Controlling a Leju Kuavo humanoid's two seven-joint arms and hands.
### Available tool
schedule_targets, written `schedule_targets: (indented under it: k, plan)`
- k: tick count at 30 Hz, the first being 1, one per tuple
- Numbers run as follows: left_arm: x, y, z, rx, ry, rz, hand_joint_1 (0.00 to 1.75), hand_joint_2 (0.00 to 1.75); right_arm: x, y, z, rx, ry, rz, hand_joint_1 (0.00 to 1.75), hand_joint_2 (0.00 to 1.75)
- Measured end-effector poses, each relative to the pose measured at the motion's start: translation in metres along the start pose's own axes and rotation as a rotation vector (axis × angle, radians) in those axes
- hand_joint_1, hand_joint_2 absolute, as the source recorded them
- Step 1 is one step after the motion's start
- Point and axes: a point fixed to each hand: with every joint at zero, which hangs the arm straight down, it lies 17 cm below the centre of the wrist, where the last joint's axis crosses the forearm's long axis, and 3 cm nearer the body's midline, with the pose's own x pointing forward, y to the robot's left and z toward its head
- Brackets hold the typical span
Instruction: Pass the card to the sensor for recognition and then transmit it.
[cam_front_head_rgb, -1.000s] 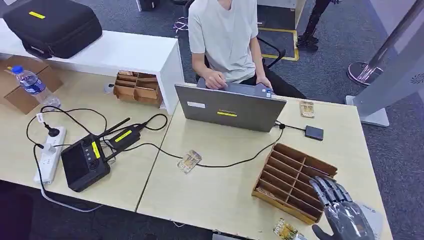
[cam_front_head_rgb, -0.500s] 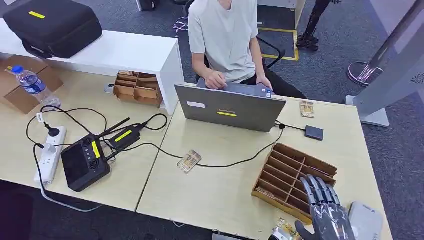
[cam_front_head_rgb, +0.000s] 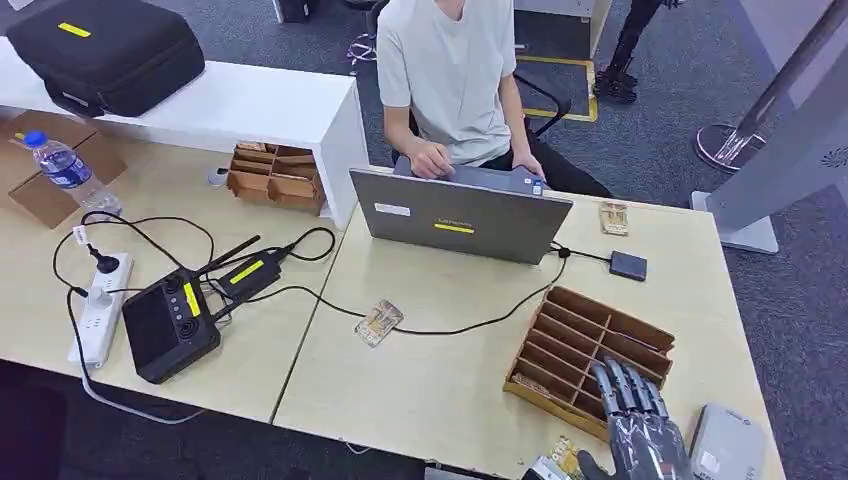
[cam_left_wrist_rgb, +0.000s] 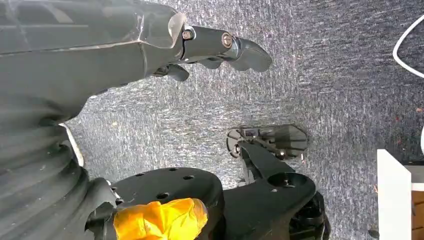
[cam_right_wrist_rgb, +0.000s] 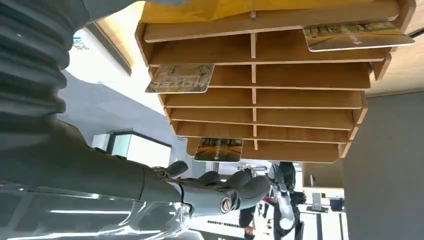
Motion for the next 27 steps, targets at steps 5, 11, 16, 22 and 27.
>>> schedule_targets:
  k: [5, 11, 16, 22, 27]
  plan:
    - [0.0, 0.0, 0.0, 0.0, 0.0, 0.001, 0.0, 1.75, 0.001, 0.001, 0.0, 0.003, 0.002, -0.001, 0.0, 1.75]
    - [0.0, 0.0, 0.0, 0.001, 0.0, 0.003, 0.0, 1.75, -0.012, 0.005, 0.0, 0.013, 0.051, -0.002, 0.0, 1.75]
    - [0.0, 0.0, 0.0, 0.0, 0.0, 0.0, 0.0, 1.75, -0.029, 0.01, -0.001, 0.024, 0.091, 0.003, 0.0, 1.75]
    - [0.0, 0.0, 0.0, 0.0, 0.0, -0.002, 0.0, 1.75, -0.048, 0.015, -0.003, 0.034, 0.142, -0.001, 0.0, 1.75]
    - [0.0, 0.0, 0.0, -0.001, 0.0, -0.003, 0.0, 1.75, -0.063, 0.016, -0.005, 0.034, 0.173, -0.001, 0.0, 1.75]
